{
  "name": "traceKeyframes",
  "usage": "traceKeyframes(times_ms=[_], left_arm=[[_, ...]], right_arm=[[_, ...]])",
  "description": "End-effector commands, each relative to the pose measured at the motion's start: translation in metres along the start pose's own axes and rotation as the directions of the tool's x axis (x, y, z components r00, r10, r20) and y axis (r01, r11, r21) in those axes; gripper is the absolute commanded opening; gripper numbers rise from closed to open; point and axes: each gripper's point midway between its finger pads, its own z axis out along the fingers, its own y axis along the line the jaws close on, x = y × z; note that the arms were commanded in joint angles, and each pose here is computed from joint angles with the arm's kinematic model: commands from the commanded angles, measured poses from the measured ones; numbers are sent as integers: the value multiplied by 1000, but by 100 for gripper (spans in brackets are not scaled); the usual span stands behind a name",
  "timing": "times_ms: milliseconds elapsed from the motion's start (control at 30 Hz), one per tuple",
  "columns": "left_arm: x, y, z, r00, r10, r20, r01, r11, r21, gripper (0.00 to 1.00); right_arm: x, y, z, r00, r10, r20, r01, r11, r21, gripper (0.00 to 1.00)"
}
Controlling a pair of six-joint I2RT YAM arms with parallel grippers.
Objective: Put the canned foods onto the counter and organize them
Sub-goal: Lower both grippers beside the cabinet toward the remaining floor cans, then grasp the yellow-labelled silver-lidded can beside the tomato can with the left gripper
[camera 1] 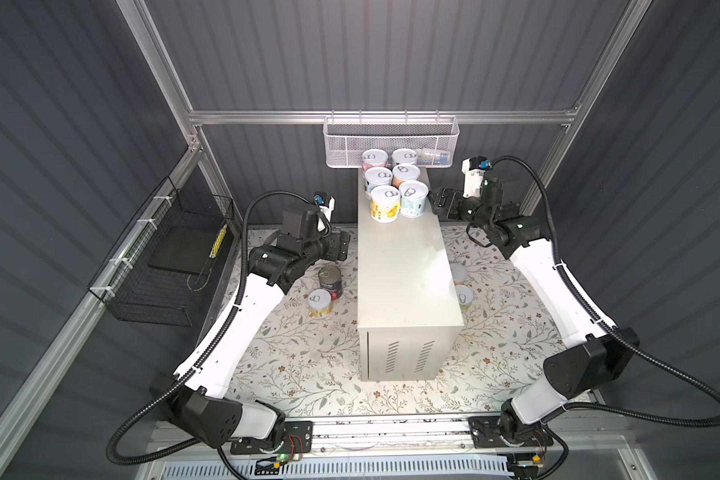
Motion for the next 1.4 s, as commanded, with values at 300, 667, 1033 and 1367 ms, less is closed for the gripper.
traceKeyframes(times_ms=[300,667,1033,1367], left_arm=[[3,31,0,1000,-23,9,24,989,-143,86],[128,55,22,954,-208,-218,178,973,-148,100],[256,64,2,860,-416,-296,327,894,-307,100],[294,68,25,838,-467,-282,369,866,-339,100]], right_arm=[[-5,-21,-44,998,-35,53,27,989,147,99],[34,-77,-108,978,207,24,-208,970,127,99],[196,-144,-117,907,379,-182,-274,861,429,99],[234,-145,-124,882,416,-223,-296,855,427,99]])
